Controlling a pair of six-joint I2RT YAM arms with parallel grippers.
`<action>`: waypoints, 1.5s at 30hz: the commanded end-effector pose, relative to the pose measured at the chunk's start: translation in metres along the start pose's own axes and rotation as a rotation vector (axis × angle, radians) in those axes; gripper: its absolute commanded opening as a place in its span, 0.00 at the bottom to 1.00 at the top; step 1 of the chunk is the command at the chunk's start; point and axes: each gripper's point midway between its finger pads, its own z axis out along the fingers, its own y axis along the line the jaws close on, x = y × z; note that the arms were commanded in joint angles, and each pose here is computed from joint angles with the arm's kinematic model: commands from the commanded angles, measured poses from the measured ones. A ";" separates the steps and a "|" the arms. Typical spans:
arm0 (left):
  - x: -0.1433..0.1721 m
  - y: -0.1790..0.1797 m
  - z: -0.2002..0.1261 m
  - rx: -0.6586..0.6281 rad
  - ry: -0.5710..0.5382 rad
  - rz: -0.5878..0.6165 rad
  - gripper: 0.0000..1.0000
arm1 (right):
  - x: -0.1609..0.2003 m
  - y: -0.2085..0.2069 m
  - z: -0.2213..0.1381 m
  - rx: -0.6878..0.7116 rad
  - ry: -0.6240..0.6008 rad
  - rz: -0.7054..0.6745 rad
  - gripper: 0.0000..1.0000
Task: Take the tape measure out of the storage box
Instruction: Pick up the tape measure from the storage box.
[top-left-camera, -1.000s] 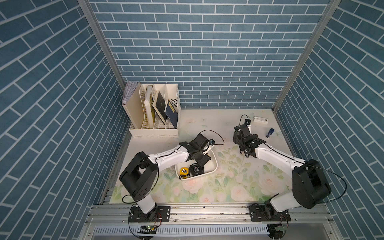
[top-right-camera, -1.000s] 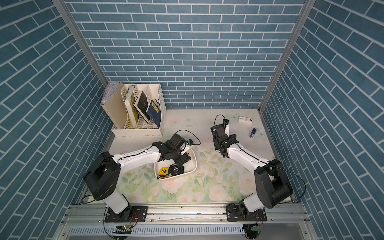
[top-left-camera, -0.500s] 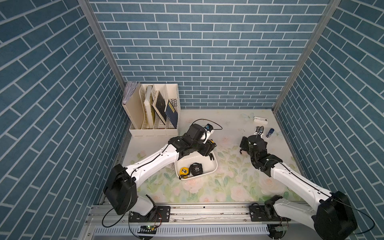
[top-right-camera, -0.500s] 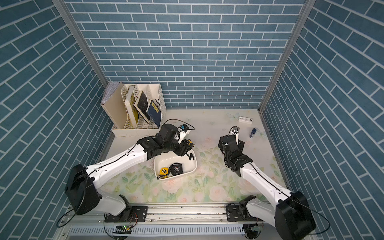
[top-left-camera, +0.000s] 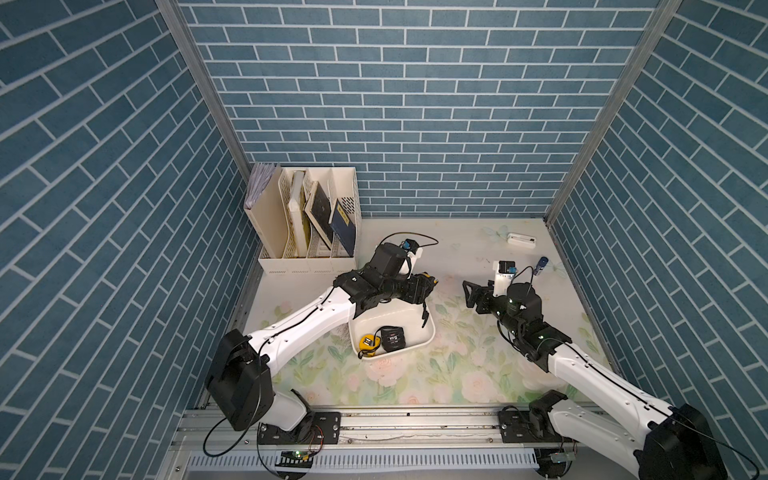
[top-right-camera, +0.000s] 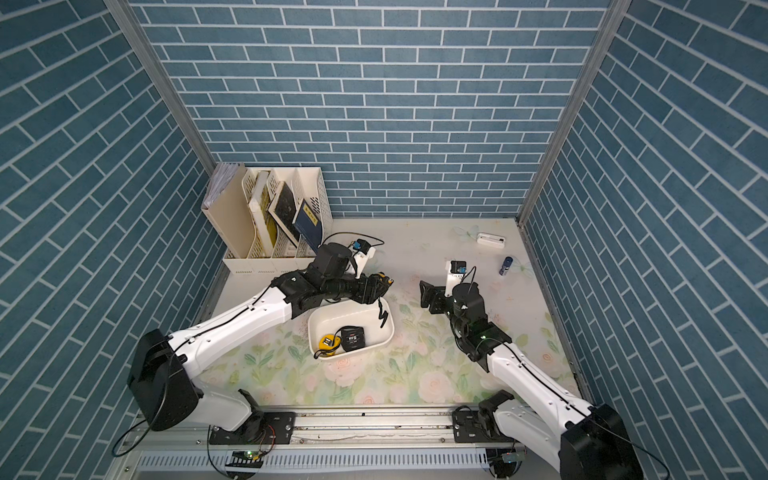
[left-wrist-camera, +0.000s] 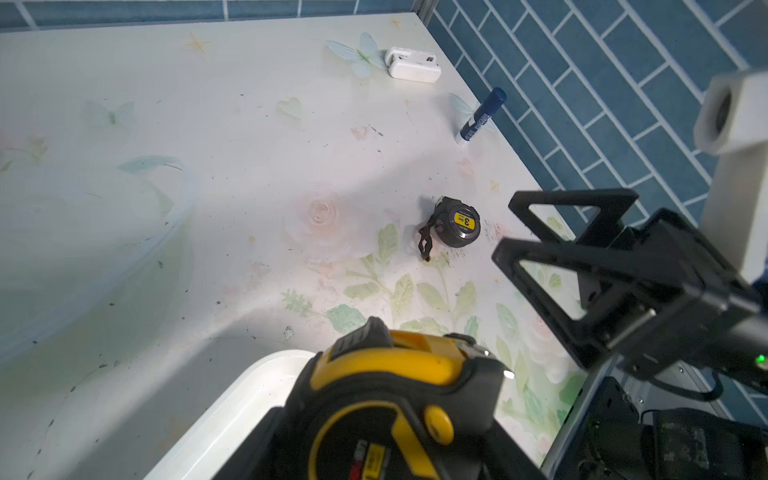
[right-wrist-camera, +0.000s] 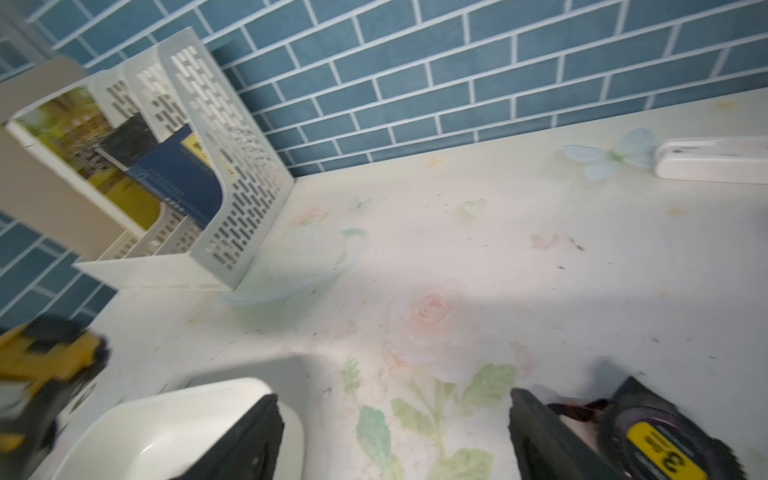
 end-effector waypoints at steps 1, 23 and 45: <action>-0.039 -0.008 -0.017 0.016 -0.136 -0.116 0.00 | -0.002 0.043 -0.010 -0.227 -0.021 -0.040 0.87; -0.059 -0.007 -0.004 0.256 -0.380 -0.671 0.00 | -0.043 0.102 -0.016 -0.348 -0.284 -0.012 0.84; -0.058 -0.007 -0.005 0.318 -0.394 -0.792 0.00 | -0.044 0.119 0.010 -0.351 -0.301 -0.070 0.84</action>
